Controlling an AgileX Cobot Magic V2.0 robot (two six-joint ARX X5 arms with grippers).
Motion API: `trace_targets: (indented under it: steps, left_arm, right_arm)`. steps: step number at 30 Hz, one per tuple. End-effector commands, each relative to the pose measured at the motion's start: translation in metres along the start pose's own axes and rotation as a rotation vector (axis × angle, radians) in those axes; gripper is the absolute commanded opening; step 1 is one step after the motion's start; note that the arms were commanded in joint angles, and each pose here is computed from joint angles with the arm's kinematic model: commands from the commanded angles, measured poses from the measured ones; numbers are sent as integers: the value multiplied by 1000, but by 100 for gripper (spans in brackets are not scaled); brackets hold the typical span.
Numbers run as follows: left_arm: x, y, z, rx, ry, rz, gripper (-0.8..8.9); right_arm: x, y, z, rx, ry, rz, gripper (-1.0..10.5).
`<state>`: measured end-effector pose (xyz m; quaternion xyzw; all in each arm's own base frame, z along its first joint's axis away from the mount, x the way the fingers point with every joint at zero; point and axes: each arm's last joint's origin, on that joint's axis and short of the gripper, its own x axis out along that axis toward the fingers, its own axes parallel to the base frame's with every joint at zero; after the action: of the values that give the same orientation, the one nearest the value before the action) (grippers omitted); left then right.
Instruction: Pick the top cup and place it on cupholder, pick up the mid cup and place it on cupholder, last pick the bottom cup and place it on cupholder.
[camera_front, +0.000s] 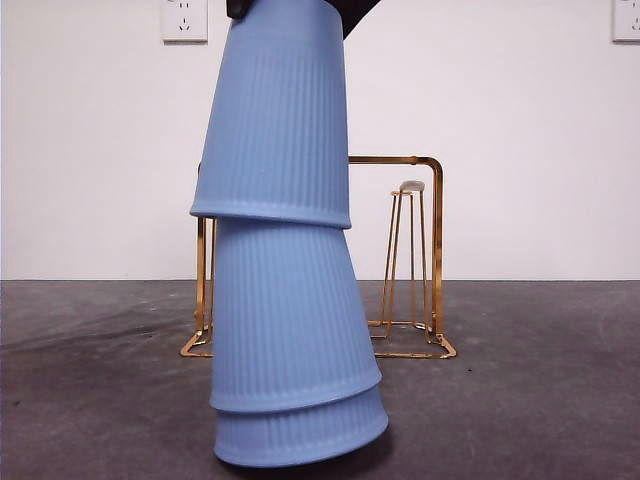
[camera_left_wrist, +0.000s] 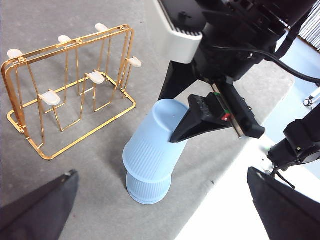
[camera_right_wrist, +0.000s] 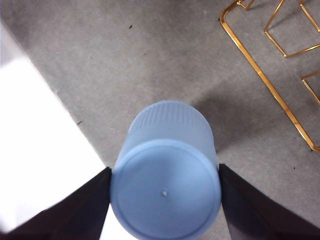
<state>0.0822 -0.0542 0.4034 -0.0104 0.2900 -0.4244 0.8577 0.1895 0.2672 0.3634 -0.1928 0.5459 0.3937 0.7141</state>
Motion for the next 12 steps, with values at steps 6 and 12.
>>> trace_targets:
  steps: [6, 12]
  left_arm:
    - [-3, -2, 5, 31, -24, -10, 562]
    - [-3, -2, 5, 31, -24, -10, 562]
  right_arm:
    - [-9, 8, -7, 21, 47, 38, 209]
    - [-35, 9, -19, 41, -19, 46, 209]
